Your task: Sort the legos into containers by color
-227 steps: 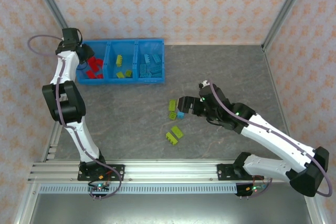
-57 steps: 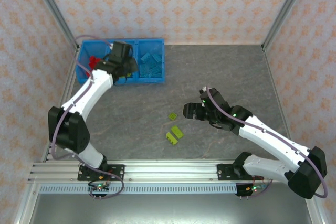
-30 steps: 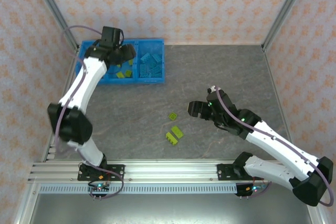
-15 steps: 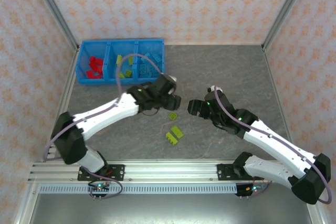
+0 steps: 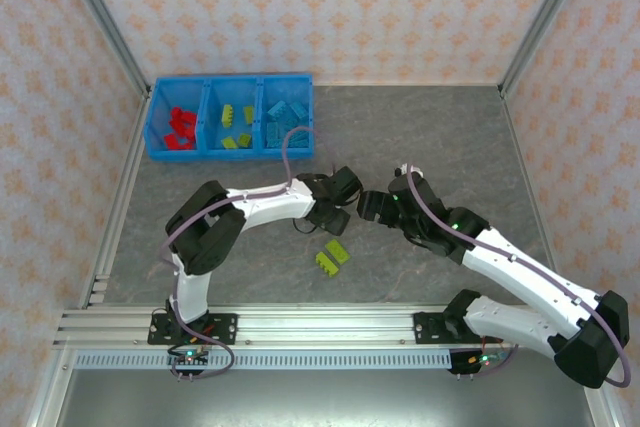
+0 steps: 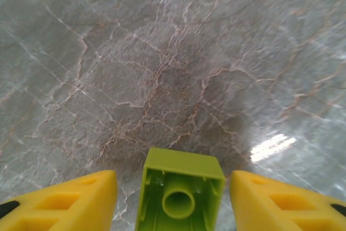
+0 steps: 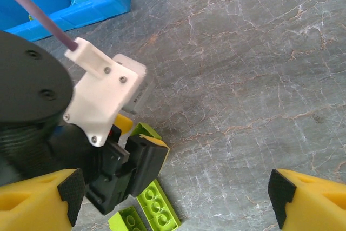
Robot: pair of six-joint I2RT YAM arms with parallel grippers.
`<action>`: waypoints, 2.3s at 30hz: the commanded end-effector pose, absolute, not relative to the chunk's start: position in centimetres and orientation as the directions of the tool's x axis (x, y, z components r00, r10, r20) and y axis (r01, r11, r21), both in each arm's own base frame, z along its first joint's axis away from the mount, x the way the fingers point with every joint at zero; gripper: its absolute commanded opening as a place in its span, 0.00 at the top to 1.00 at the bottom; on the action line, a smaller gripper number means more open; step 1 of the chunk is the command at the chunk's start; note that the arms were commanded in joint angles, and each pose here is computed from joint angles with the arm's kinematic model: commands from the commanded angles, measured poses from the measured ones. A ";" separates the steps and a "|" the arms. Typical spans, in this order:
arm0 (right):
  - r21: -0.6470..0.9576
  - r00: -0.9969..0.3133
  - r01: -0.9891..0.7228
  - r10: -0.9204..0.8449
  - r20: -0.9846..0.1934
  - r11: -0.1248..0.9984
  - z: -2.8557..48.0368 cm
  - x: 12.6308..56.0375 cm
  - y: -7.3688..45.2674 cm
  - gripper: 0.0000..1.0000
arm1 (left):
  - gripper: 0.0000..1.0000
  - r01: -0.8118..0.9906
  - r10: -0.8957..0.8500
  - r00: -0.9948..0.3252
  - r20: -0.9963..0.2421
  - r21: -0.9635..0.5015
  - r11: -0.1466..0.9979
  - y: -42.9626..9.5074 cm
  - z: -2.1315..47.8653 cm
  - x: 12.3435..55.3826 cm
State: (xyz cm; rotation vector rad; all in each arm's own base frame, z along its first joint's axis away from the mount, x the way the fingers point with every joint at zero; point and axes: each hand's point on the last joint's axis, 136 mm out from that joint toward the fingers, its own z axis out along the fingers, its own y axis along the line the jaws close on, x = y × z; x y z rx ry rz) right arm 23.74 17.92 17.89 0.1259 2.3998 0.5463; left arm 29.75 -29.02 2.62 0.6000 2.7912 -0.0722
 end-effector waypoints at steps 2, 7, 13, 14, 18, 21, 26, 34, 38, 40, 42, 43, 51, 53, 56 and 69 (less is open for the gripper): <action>0.398 -0.776 -0.023 0.235 -0.586 0.917 17.3 23.6 17.3 0.10 | 0.48 0.404 0.385 -0.880 -0.277 -0.016 0.914 -29.0 2.3 30.3; 0.410 -0.781 -0.033 0.232 -0.580 0.911 17.6 23.4 17.6 0.10 | 0.64 0.388 0.365 -0.891 -0.269 -0.033 0.921 -28.5 1.6 30.2; 0.511 -0.810 -0.155 0.187 -0.556 0.846 18.8 22.7 20.6 0.10 | 0.75 0.325 0.260 -0.886 -0.384 -0.115 0.939 -26.8 6.3 31.2; 0.530 -0.814 -0.174 0.182 -0.552 0.830 19.0 22.6 21.2 0.10 | 0.75 0.306 0.233 -0.883 -0.407 -0.124 0.944 -25.9 7.5 31.7; 0.571 -0.809 -0.212 0.186 -0.557 0.793 19.9 22.8 22.4 0.10 | 0.74 0.218 0.137 -0.858 -0.496 -0.109 0.970 -20.9 13.0 34.3; 0.553 -0.800 -0.193 0.197 -0.567 0.811 19.8 23.3 22.0 0.10 | 0.74 0.124 0.048 -0.838 -0.543 -0.103 0.987 -16.2 16.7 37.0; 0.540 -0.804 -0.176 0.196 -0.561 0.823 19.2 23.5 21.9 0.10 | 0.73 -0.094 -0.163 -0.777 -0.608 -0.144 0.985 -7.4 21.0 43.1; 0.525 -0.805 -0.147 0.207 -0.556 0.839 18.8 23.0 20.8 0.10 | 0.70 -0.249 -0.356 -0.800 -0.483 -0.273 0.929 -1.6 17.8 52.4; 0.530 -0.801 -0.133 0.224 -0.555 0.838 18.7 22.6 20.3 0.10 | 0.63 -0.266 -0.353 -0.816 -0.458 -0.245 0.932 -0.9 16.7 54.9; 0.531 -0.799 -0.131 0.228 -0.556 0.837 18.8 22.5 20.1 0.10 | 0.61 -0.274 -0.349 -0.820 -0.454 -0.225 0.935 -0.5 16.4 55.5; 0.530 -0.798 -0.130 0.229 -0.558 0.838 18.9 22.5 20.0 0.10 | 0.56 -0.268 -0.351 -0.821 -0.451 -0.238 0.934 -0.6 16.8 55.8; 0.529 -0.798 -0.131 0.228 -0.558 0.838 18.9 22.5 20.0 0.10 | 0.54 -0.262 -0.351 -0.820 -0.452 -0.250 0.932 -0.8 17.0 55.9; 0.532 -0.796 -0.133 0.230 -0.560 0.836 18.9 22.9 20.4 0.10 | 0.47 -0.191 -0.402 -0.743 -0.535 -0.407 0.893 -3.8 24.3 52.2; 0.533 -0.796 -0.128 0.234 -0.558 0.836 18.8 23.1 20.5 0.10 | 0.47 -0.142 -0.405 -0.706 -0.581 -0.444 0.885 -5.5 27.0 49.7; 0.533 -0.794 -0.118 0.242 -0.557 0.838 18.7 23.4 20.6 0.10 | 0.48 -0.064 -0.374 -0.682 -0.629 -0.457 0.887 -8.8 29.0 45.1; 0.510 -0.760 -0.053 0.296 -0.578 0.859 18.5 24.3 19.4 0.09 | 0.45 0.357 0.167 -0.771 -0.614 -0.200 0.912 -24.5 20.5 24.1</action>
